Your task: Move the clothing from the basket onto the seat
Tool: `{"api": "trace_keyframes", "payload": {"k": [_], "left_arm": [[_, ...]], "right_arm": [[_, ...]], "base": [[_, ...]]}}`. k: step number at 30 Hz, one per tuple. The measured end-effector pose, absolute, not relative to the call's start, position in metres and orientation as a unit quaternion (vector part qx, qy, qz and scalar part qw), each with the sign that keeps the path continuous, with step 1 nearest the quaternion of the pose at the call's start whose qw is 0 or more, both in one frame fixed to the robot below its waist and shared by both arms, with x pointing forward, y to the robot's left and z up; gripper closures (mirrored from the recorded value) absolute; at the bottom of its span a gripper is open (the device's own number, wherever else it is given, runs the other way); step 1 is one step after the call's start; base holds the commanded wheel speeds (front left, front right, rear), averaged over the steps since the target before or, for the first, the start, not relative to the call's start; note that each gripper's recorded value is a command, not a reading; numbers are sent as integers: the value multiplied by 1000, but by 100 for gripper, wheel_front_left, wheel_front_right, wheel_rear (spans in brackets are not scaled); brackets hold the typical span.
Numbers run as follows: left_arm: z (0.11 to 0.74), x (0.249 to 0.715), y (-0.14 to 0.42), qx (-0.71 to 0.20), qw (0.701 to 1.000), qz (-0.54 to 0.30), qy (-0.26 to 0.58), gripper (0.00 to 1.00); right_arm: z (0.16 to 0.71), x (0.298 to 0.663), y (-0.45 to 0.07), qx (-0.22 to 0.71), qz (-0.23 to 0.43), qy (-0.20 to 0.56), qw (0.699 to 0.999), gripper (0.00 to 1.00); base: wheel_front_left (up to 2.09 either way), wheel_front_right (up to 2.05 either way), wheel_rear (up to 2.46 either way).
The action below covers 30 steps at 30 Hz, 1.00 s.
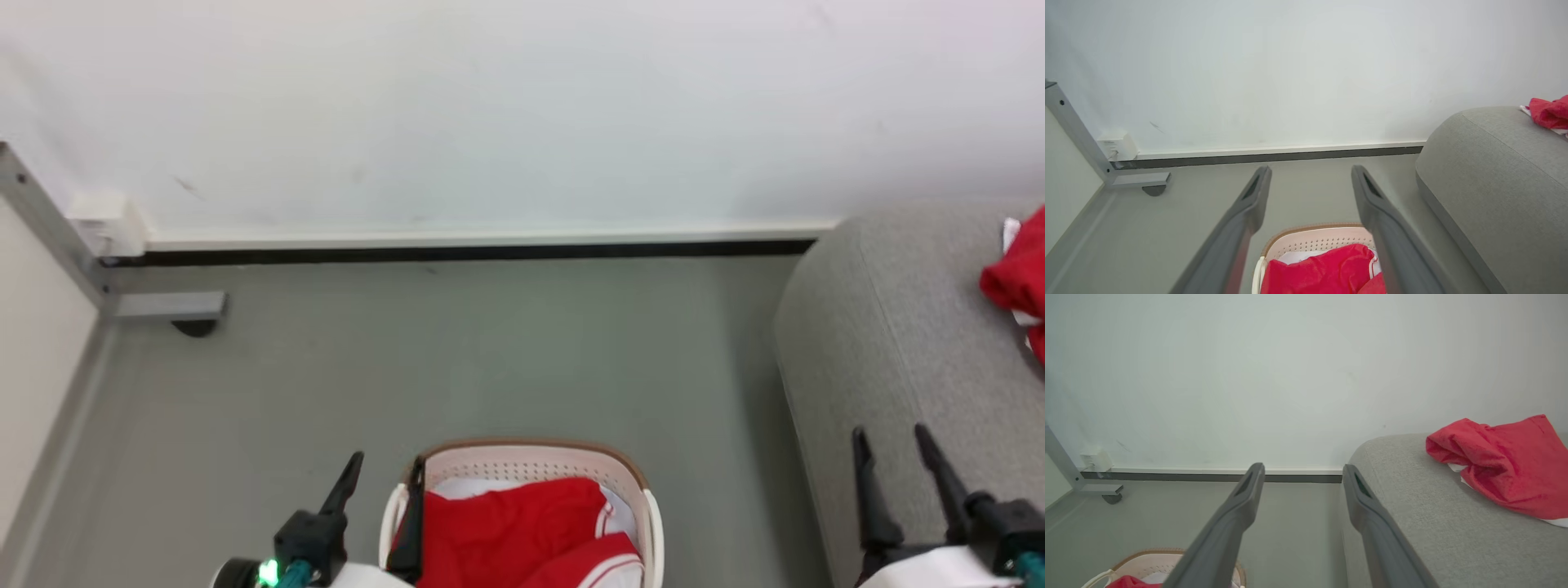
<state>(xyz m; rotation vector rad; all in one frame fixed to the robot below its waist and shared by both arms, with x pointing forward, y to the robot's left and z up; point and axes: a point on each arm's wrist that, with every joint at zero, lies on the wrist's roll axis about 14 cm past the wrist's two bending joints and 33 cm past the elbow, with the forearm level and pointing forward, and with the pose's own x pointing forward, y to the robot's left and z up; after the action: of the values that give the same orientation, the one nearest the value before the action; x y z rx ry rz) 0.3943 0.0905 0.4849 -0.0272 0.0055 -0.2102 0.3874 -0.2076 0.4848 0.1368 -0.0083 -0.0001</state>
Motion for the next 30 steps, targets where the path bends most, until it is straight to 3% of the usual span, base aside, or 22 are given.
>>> {"api": "trace_keyframes", "payload": {"k": [8,30], "left_arm": [[491,369,128,-22,999,-47,-7,0],[484,371,113,-21,996,-81,1,0]], "right_arm": [[479,372,-162,88,51,5,995,0],[481,363,-185,92,14,-2,996,0]], "base": [[0,0,0],[0,0,0]]}}
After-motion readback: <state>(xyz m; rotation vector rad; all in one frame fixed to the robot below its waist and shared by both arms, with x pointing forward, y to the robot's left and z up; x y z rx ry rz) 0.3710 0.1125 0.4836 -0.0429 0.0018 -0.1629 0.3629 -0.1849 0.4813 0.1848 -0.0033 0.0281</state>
